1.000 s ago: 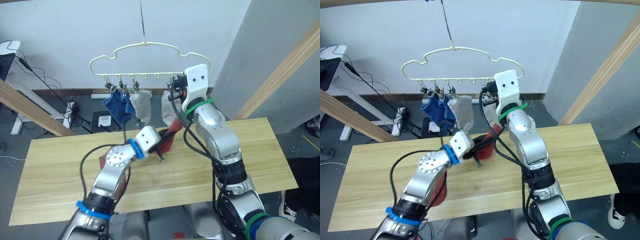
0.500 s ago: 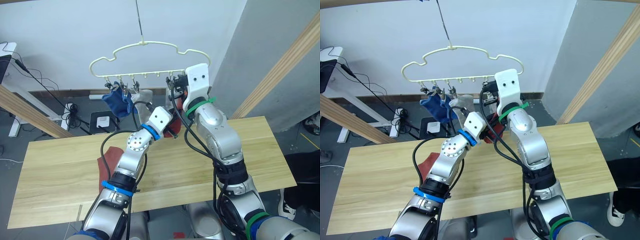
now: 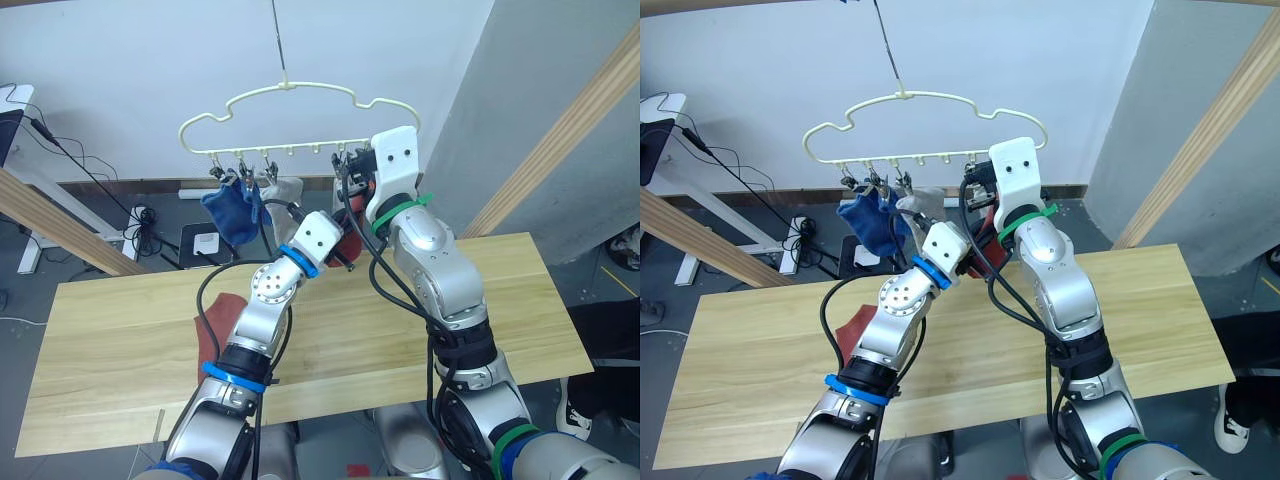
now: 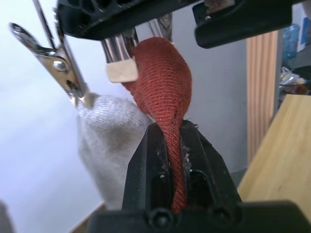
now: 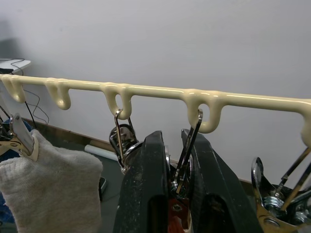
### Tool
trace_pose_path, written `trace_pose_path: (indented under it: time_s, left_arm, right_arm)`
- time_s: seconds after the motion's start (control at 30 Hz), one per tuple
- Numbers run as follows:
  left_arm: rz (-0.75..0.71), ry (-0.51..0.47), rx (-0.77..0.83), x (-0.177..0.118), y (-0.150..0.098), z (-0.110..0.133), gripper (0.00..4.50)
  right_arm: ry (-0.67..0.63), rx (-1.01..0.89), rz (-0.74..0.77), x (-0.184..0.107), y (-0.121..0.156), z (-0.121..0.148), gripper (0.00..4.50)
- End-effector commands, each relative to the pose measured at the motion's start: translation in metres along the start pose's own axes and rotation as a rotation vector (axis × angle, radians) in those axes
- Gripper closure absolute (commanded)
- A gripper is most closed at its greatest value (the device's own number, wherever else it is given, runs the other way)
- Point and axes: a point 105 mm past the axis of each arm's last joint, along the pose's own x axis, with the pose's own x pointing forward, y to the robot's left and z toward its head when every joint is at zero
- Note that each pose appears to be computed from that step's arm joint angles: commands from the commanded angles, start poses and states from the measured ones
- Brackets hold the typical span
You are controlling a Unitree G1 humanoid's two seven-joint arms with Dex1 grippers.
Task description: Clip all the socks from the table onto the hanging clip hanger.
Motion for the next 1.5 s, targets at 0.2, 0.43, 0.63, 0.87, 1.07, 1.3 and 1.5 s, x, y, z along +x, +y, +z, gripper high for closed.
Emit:
trace_pose_path:
  time_s: [0.2, 0.43, 0.63, 0.87, 1.07, 1.3, 1.5]
  left_arm:
    - [0.069, -0.063, 0.058, 0.005, 0.012, 0.014, 4.5]
    - [0.076, -0.066, 0.059, 0.006, 0.014, 0.015, 4.5]
    - [0.078, -0.059, 0.05, 0.008, 0.014, 0.014, 4.5]
    - [0.069, -0.05, -0.005, 0.007, 0.013, 0.011, 4.2]
    - [0.03, -0.027, -0.038, 0.005, 0.009, 0.006, 2.58]
    - [0.02, -0.021, -0.026, 0.006, 0.007, 0.005, 0.56]
    - [-0.029, -0.036, -0.06, -0.001, 0.002, 0.008, 0.56]
  right_arm:
    - [-0.047, 0.006, 0.011, -0.004, 0.003, 0.014, 4.32]
    - [-0.04, 0.047, 0.009, -0.006, 0.004, 0.013, 2.98]
    - [-0.034, 0.08, 0.038, -0.014, 0.01, 0.016, 1.6]
    - [-0.04, 0.053, 0.154, -0.037, 0.024, 0.022, 1.57]
    - [-0.024, 0.001, 0.177, -0.054, 0.019, 0.022, 1.56]
    - [-0.016, -0.04, 0.191, -0.069, 0.012, 0.021, 1.56]
    - [-0.054, -0.104, 0.133, -0.078, -0.005, 0.027, 1.56]
